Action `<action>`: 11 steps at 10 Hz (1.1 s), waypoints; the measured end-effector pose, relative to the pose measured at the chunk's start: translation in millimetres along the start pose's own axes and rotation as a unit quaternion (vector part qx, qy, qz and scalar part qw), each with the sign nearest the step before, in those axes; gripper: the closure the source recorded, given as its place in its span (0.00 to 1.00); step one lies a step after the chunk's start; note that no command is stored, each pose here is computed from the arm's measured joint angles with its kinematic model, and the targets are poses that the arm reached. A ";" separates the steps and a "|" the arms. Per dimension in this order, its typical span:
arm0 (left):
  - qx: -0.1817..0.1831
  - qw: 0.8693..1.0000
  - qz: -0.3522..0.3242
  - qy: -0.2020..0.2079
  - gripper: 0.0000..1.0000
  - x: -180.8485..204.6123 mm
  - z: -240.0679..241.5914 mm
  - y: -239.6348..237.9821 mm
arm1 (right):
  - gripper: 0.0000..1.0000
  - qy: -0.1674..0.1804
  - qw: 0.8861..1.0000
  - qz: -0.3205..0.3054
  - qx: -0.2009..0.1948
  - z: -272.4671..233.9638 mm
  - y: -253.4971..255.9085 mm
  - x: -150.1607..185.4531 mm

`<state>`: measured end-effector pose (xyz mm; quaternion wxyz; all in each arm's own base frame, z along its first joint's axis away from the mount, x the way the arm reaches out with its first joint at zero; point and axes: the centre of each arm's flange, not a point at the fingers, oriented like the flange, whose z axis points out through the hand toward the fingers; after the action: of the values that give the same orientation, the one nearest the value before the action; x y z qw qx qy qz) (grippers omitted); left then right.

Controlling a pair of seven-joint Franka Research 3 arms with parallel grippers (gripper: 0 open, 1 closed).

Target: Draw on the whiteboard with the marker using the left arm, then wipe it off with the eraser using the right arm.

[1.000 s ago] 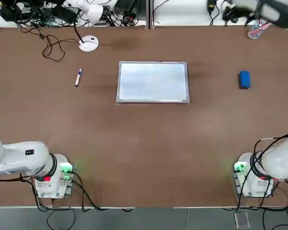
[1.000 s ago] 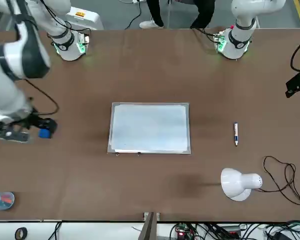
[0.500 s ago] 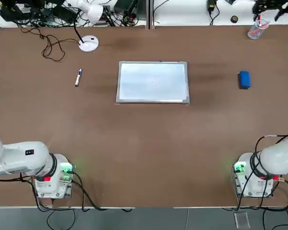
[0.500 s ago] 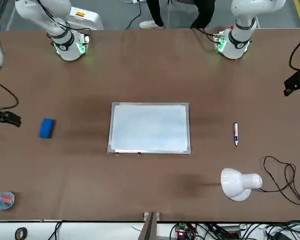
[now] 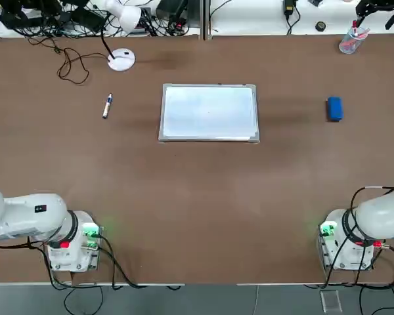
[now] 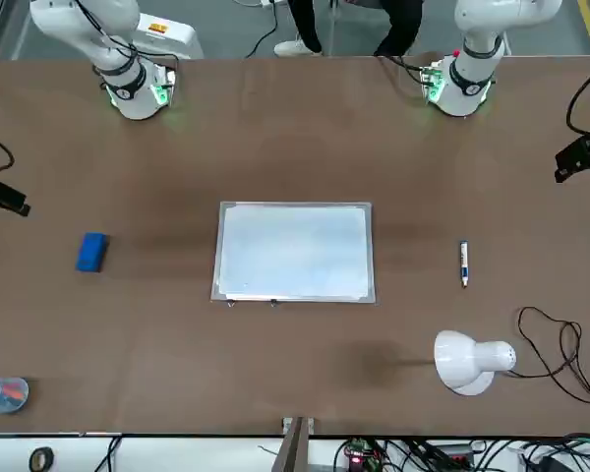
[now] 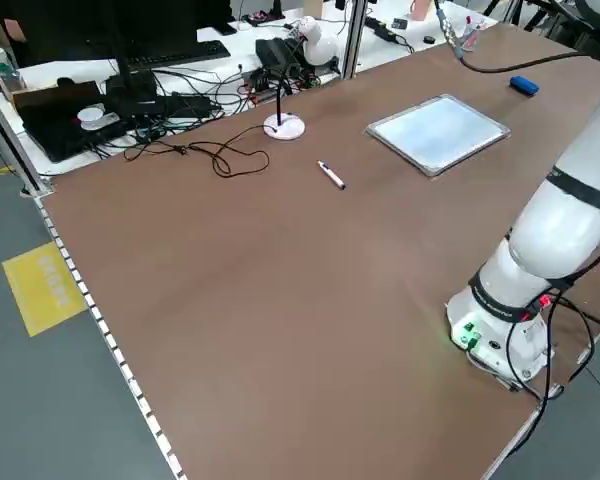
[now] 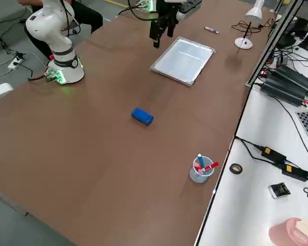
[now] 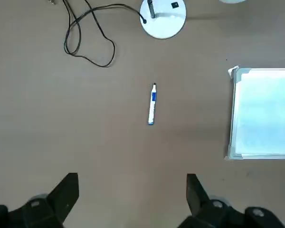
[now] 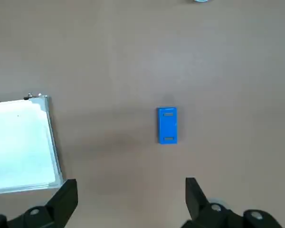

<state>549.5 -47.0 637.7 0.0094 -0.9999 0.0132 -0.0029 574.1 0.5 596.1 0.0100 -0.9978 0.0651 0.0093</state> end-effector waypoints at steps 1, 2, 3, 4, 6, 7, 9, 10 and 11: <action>0.000 1.000 0.000 0.000 0.00 -0.4 -0.7 -0.1 | 0.00 0.005 1.000 -0.001 0.001 -1.1 -1.2 -1.9; 0.000 1.000 -0.001 0.000 0.00 -1.2 -1.9 -0.3 | 0.00 0.011 1.000 -0.002 0.002 -1.2 -2.1 -1.4; 0.001 1.000 -0.003 0.002 0.00 -2.4 -3.7 -0.2 | 0.00 0.018 1.000 -0.002 0.003 -0.7 -2.7 0.5; 0.001 1.000 -0.006 0.003 0.00 -3.8 -5.8 0.0 | 0.00 0.026 1.000 -0.002 0.004 -0.5 -3.0 2.4; 0.002 1.000 -0.008 0.005 0.00 -6.3 -9.4 0.2 | 0.00 0.031 1.000 -0.003 0.005 -0.7 -3.2 3.5; 0.002 1.000 -0.008 0.006 0.00 -7.1 -10.5 0.3 | 0.00 0.032 0.999 -0.003 0.005 -1.0 -3.5 3.7; 0.002 1.000 -0.008 0.006 0.00 -7.6 -11.4 0.4 | 0.00 0.034 0.999 -0.004 0.005 -2.5 -4.6 3.5; 0.002 1.000 -0.008 0.006 0.00 -7.7 -11.5 0.4 | 0.00 0.035 0.999 -0.005 0.006 -3.8 -5.6 3.4; 0.002 1.000 -0.008 0.006 0.00 -7.7 -11.5 0.3 | 0.00 0.037 0.999 -0.005 0.006 -5.4 -6.3 3.3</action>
<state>541.7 -47.3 649.1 0.0115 -0.9999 0.0052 -0.0095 578.3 6.2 601.5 0.0132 -0.9977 0.0602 -0.0276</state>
